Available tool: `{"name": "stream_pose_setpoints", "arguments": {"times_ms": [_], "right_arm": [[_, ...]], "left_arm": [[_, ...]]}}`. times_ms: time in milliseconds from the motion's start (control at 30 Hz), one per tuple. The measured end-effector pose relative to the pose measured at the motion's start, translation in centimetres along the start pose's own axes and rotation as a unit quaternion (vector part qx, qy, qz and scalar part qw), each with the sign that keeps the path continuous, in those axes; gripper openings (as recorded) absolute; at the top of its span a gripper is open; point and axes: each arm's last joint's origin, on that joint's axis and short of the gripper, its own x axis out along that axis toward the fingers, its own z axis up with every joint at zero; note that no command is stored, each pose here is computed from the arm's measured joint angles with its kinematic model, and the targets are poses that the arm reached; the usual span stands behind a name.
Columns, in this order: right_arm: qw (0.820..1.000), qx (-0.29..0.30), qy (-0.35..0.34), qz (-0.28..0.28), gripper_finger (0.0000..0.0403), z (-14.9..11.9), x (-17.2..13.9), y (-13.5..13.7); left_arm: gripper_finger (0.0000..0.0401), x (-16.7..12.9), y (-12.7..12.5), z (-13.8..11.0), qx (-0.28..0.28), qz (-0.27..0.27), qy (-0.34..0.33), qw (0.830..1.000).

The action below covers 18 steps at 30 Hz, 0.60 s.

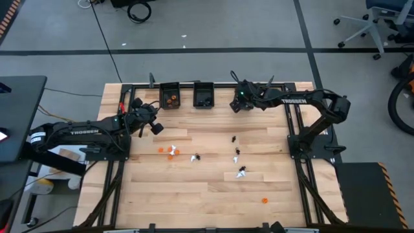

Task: Sort Halloween decoration
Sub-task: Put the white ghost toy into the right black basket, then put the black skeleton toy into the black middle basket

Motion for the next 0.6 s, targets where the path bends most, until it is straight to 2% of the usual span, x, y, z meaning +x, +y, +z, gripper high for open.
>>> {"name": "stream_pose_setpoints", "arguments": {"times_ms": [400, 500, 600], "right_arm": [[1.0, -0.01, 0.012, 0.001, 0.0114, -0.2, 0.0, -0.1], [0.999, -0.031, 0.001, 0.031, 0.0121, -0.2, -1.0, 1.0], [0.995, -0.074, -0.03, 0.054, 0.0121, -0.5, -3.3, 3.2]], "left_arm": [[0.0, 0.0, 0.0, 0.0, 0.0, 0.0, 0.0, 1.0], [0.0, 0.0, 0.0, 0.0, 0.0, 0.0, 0.001, 1.0], [0.0, 0.0, 0.0, 0.0, 0.0, 0.0, 0.001, 1.0]]}}
